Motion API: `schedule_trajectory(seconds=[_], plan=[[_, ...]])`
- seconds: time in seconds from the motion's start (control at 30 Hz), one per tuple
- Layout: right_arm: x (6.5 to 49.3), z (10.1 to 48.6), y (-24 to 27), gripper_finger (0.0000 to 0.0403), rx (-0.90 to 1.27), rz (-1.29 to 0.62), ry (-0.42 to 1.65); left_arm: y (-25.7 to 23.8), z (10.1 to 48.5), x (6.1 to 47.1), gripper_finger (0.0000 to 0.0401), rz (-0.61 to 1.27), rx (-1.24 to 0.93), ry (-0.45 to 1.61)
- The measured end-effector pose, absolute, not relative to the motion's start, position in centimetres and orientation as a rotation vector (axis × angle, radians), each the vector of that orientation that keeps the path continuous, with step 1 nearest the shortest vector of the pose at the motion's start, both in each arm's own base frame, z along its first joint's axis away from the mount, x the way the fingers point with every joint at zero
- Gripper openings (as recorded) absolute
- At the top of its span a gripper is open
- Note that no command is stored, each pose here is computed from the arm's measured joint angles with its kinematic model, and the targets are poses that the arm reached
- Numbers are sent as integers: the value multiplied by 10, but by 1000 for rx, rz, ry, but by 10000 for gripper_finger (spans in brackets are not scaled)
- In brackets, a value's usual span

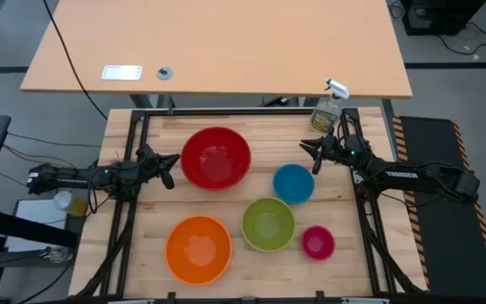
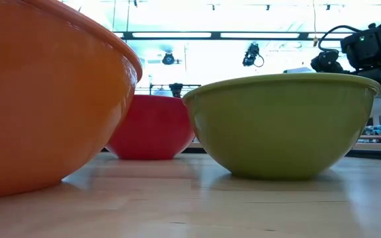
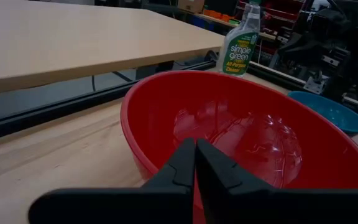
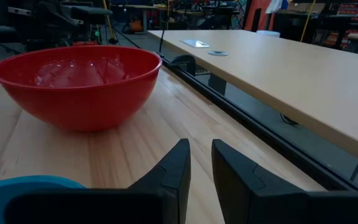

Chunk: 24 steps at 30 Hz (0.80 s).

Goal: Nest bowls inside each other

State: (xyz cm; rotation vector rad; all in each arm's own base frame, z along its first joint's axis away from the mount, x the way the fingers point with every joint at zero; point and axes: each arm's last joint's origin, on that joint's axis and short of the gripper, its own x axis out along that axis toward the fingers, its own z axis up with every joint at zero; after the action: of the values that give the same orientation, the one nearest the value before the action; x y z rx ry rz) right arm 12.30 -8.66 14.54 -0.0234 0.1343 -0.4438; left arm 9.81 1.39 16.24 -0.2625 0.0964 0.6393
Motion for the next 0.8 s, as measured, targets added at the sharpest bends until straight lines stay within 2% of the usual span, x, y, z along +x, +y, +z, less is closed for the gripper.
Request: schedule_trajectory(seconds=[0.23,0.47,0.57,0.8], plan=[[123,145,-87,75,-23,-444,134,14,166,99,18,630,-328,25],[124,151,-86,75,-1,-436,70,14,190,100,18,540,-794,-334],[125,161,-84,75,189,-379,-67,14,196,99,18,504,-894,-415],[123,180,-83,75,807,-297,-391,14,197,99,18,514,-828,-410]])
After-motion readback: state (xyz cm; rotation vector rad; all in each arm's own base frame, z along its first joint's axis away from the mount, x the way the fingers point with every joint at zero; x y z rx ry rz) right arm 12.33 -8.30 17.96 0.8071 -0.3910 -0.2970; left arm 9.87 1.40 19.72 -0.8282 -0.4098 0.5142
